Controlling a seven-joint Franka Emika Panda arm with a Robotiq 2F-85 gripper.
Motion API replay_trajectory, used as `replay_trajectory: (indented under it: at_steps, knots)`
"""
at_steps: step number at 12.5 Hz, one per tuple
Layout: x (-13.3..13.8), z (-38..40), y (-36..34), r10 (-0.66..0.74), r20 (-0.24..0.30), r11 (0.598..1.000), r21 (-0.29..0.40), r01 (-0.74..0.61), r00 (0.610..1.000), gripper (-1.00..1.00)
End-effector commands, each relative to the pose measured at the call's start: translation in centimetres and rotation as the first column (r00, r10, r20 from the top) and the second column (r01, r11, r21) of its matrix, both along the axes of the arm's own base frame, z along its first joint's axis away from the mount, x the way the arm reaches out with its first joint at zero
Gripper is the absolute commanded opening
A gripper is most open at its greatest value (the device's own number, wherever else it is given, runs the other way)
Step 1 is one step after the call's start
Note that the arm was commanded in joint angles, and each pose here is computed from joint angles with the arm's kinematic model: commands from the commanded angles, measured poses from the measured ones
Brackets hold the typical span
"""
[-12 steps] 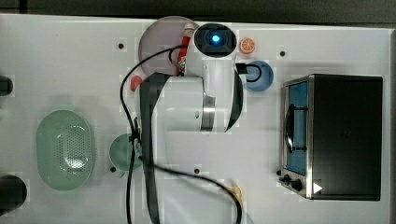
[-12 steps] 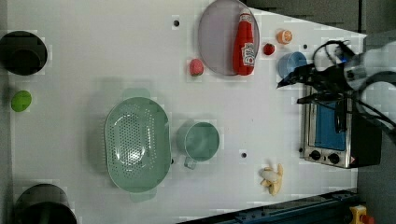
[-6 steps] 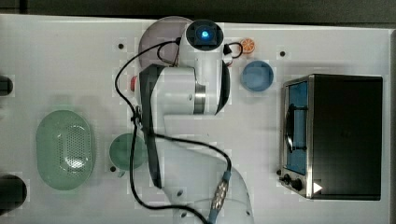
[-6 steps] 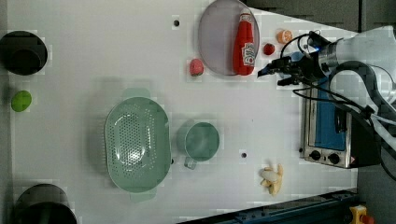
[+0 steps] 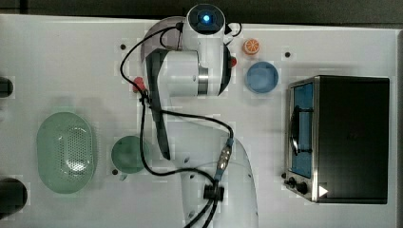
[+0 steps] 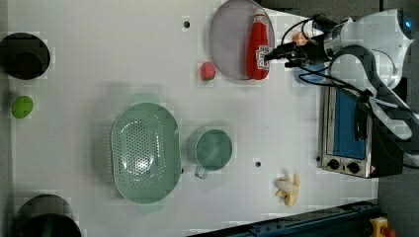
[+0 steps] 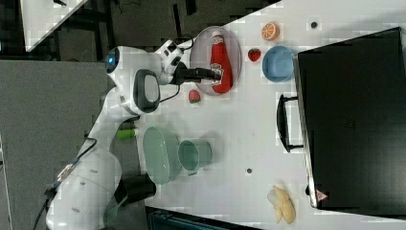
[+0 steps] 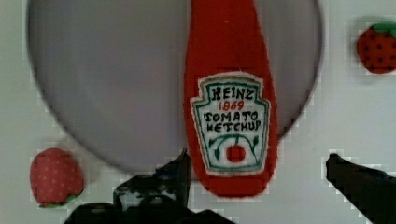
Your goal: Pick ketchup from plate and place it on table.
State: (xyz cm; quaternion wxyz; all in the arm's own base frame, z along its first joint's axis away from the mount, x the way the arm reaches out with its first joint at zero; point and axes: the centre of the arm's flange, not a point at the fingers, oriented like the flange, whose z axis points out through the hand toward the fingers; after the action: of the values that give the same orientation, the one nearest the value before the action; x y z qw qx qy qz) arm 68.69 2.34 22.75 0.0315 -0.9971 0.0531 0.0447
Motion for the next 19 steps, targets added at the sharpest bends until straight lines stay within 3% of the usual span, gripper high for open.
replay_trajectory:
  at_steps: [1,7,11,12,15,19]
  knots:
    - [1.3,-1.7,0.0,0.11,0.043,0.994,0.007,-0.11,0.993,1.0]
    - [2.8,-6.4,0.5,0.127,0.134,0.992,-0.012,-0.127,0.983,1.0]
    - [2.9,-7.6,0.9,0.134,0.149,0.991,-0.014,-0.133,0.98,1.0]
    - [3.0,-7.5,0.8,0.132,0.15,0.991,-0.016,-0.131,0.98,0.91]
    - [3.1,-7.4,0.7,0.132,0.155,0.991,-0.018,-0.13,0.979,0.2]
    - [4.0,-4.4,1.0,0.093,0.196,0.996,-0.011,-0.093,0.976,0.19]
